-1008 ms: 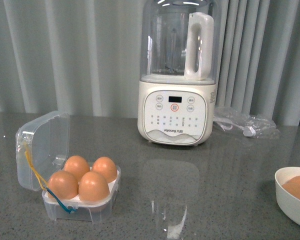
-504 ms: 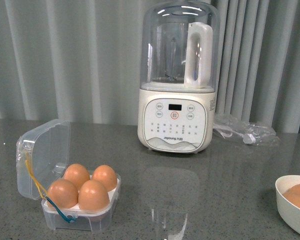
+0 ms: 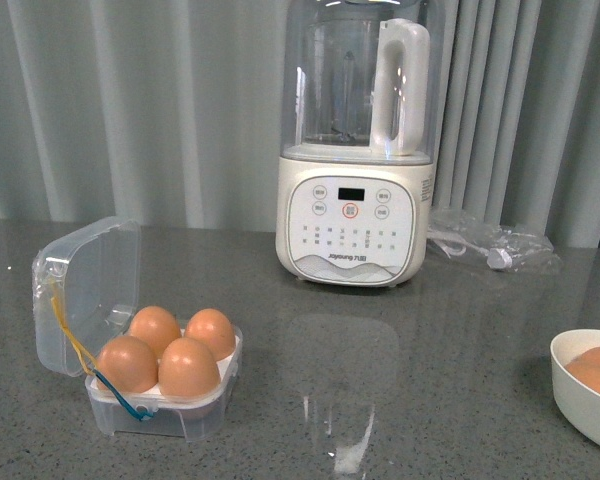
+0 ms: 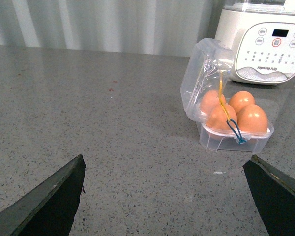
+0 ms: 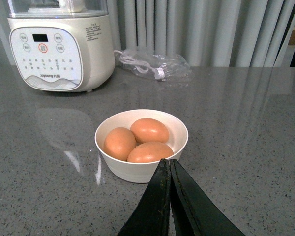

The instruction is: Put egg into box

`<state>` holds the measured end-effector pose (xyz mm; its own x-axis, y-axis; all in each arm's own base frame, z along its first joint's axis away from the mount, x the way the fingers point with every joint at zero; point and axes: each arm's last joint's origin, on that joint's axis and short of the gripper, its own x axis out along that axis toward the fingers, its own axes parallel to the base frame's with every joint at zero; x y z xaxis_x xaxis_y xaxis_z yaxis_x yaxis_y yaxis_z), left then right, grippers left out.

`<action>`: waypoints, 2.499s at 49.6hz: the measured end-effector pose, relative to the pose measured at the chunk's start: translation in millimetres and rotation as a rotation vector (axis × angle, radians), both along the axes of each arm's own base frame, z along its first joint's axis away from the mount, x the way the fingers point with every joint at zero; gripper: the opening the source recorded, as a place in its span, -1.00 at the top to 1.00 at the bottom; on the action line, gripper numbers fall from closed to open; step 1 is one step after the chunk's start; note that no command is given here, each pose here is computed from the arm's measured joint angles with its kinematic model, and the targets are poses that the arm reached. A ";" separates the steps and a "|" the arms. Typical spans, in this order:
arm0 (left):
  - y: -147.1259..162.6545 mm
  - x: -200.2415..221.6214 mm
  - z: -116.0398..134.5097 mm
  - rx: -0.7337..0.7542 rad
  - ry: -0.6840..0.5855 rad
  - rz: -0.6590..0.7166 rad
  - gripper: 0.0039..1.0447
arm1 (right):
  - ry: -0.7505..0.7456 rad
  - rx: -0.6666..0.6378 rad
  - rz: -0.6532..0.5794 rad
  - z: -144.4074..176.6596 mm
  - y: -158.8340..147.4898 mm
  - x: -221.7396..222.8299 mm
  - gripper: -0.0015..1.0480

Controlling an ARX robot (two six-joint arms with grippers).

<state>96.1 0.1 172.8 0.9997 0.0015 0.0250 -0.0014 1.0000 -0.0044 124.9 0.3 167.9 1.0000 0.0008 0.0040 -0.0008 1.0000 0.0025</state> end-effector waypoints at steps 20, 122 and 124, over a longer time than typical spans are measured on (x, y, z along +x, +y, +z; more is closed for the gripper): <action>0.0 0.0 0.0 0.000 0.000 0.000 -0.88 | -0.007 0.000 0.000 1.0 0.0 -12.5 0.94; 33.0 113.5 37.0 -0.198 -0.032 0.112 -0.88 | 0.001 0.000 0.000 -2.4 -0.1 -27.3 -0.87; 34.8 127.0 35.4 -0.168 -0.037 0.104 -0.88 | 0.001 0.000 0.000 -2.4 -0.1 -27.3 -0.87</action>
<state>223.1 34.9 208.2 0.9923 0.1121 0.0524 -0.1015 0.9797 -0.1731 97.5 0.2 165.5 1.0000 0.0008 0.0032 -0.0008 1.0000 0.0021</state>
